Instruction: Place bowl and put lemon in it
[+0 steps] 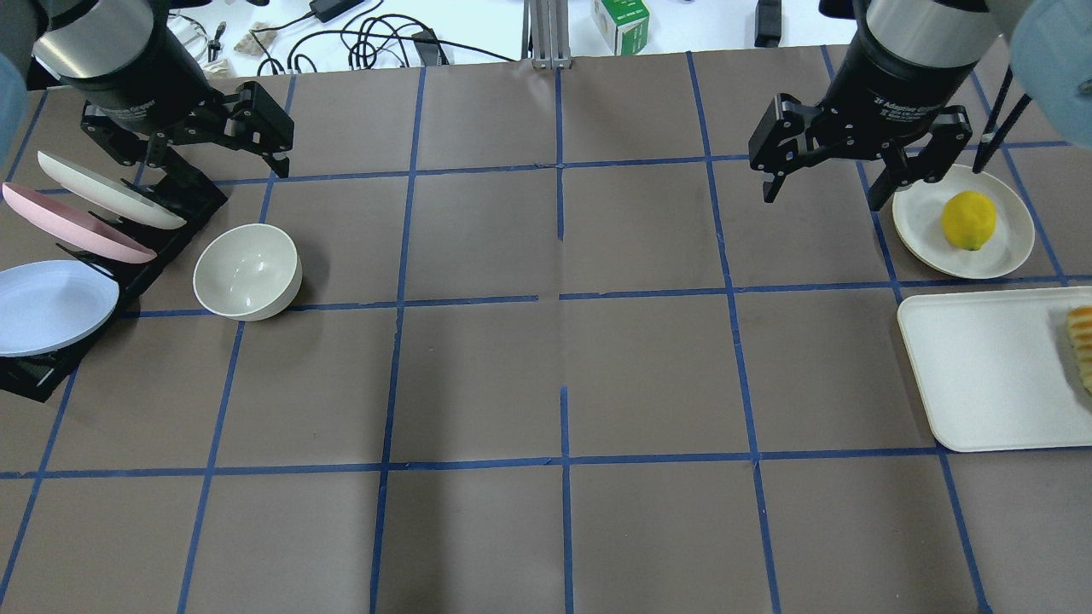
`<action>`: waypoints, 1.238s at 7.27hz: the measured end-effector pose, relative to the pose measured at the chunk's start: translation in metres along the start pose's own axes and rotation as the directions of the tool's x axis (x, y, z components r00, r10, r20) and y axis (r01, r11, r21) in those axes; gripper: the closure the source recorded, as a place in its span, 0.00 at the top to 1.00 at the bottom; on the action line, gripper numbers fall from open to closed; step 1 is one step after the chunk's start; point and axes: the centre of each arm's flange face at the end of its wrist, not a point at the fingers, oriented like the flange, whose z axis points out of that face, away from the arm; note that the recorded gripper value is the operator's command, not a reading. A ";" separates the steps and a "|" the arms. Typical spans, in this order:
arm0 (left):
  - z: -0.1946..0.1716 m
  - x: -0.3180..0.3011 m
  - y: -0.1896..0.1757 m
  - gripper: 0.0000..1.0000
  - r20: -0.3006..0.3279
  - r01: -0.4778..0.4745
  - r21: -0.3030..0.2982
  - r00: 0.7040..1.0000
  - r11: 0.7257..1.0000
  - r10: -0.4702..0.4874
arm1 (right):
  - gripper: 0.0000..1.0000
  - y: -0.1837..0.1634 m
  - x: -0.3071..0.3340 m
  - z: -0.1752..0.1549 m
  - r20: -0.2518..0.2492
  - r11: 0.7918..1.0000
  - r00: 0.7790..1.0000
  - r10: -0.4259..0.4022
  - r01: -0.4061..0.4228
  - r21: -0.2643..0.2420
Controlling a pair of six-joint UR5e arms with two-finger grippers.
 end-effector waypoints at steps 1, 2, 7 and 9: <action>-0.001 0.000 0.001 1.00 0.000 0.001 0.002 1.000 1.000 -0.001 | 1.00 -0.002 0.002 0.002 0.000 1.000 1.000 0.002 -0.002 -0.002; -0.001 -0.001 0.002 1.00 -0.002 -0.001 0.001 1.000 1.000 0.001 | 1.00 -0.005 0.004 0.004 -0.001 1.000 1.000 0.004 -0.004 -0.003; 0.089 -0.123 0.000 1.00 -0.036 -0.010 -0.083 0.999 0.996 0.007 | 1.00 -0.049 0.114 0.018 -0.021 1.000 1.000 -0.012 0.011 -0.028; 0.152 -0.151 -0.016 1.00 -0.028 -0.008 -0.064 1.000 0.998 0.006 | 1.00 -0.078 0.184 0.034 -0.018 0.998 0.998 -0.066 0.066 -0.005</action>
